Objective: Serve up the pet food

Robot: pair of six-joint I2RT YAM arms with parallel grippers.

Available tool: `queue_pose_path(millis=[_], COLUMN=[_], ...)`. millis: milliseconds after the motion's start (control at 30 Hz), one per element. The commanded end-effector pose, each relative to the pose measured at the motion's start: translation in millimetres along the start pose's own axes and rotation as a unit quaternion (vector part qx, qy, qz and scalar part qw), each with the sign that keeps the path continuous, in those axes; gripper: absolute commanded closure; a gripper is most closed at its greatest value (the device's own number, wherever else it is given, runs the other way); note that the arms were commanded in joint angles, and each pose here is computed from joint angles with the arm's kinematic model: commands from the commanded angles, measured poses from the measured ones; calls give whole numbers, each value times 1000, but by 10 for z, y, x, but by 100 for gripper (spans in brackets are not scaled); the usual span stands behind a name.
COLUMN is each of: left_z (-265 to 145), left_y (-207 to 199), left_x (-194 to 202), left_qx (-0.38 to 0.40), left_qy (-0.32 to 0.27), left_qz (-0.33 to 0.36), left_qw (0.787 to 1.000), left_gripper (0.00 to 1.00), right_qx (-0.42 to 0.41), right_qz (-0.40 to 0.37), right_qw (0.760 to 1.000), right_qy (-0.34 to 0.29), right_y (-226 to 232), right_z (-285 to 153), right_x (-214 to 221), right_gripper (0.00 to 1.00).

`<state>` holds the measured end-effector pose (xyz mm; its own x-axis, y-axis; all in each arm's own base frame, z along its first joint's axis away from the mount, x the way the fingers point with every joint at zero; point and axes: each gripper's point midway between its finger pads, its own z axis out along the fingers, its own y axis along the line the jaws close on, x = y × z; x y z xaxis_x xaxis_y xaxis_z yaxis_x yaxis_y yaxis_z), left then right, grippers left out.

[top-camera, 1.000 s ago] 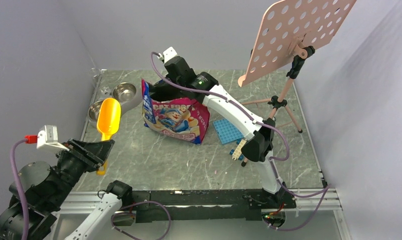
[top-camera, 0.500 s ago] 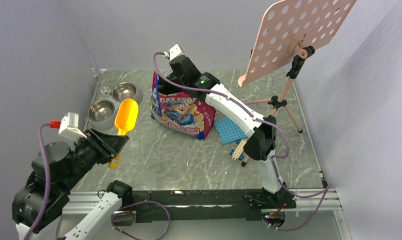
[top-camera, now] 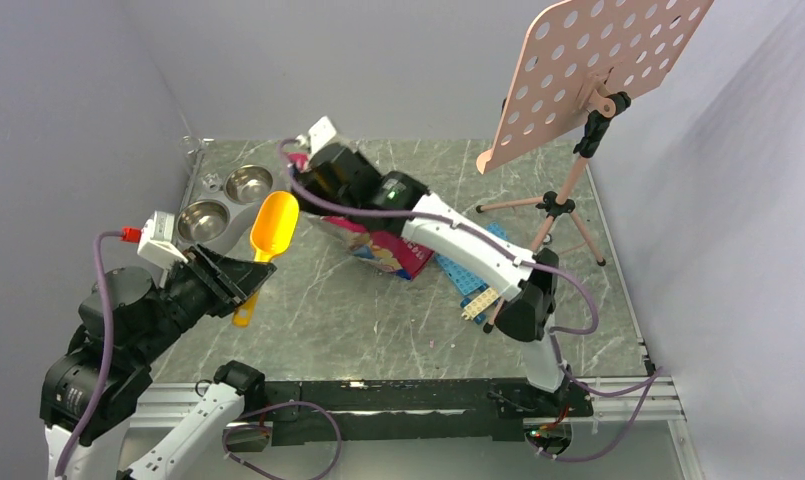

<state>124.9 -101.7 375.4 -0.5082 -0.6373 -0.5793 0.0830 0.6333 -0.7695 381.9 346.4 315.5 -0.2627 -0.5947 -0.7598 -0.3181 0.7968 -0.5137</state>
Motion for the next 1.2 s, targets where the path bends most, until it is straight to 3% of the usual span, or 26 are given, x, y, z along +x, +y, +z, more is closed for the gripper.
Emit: queue_pose_path(millis=[0,167,300,433,667,800,1067,1167], left_z=[-5,-88,-223,-183,-55,9,740,1028], left_y=[-250,-139,166,256,194,476,1108,1350], left_x=[-47,128,405,580,575,828,1311,1400], left_qx=[46,26,-25,-21,-21,-82,-135,-170], left_qy=[3,35,67,89,101,139,157,153], left_qz=[-21,-70,-122,-153,-169,-200,-287,-281], left_qw=[999,997,990,984,980,966,935,932], left_gripper=[100,100,100,100,100,100,100,100], right_qx=[-43,-152,-195,-259,-295,-319,-365,-364], right_qz=[133,165,178,164,164,167,148,154], right_qw=[979,965,956,938,931,922,913,914], right_qy=[-145,-133,-130,-160,-139,-142,-108,-89], right_y=[-208,298,410,546,879,983,1418,1466], right_z=[-947,-1136,-1242,-1478,-1571,-1619,-1635,-1593], right_x=[-878,-673,-500,-515,-423,-389,13,224], right_gripper=[100,100,100,100,100,100,100,100])
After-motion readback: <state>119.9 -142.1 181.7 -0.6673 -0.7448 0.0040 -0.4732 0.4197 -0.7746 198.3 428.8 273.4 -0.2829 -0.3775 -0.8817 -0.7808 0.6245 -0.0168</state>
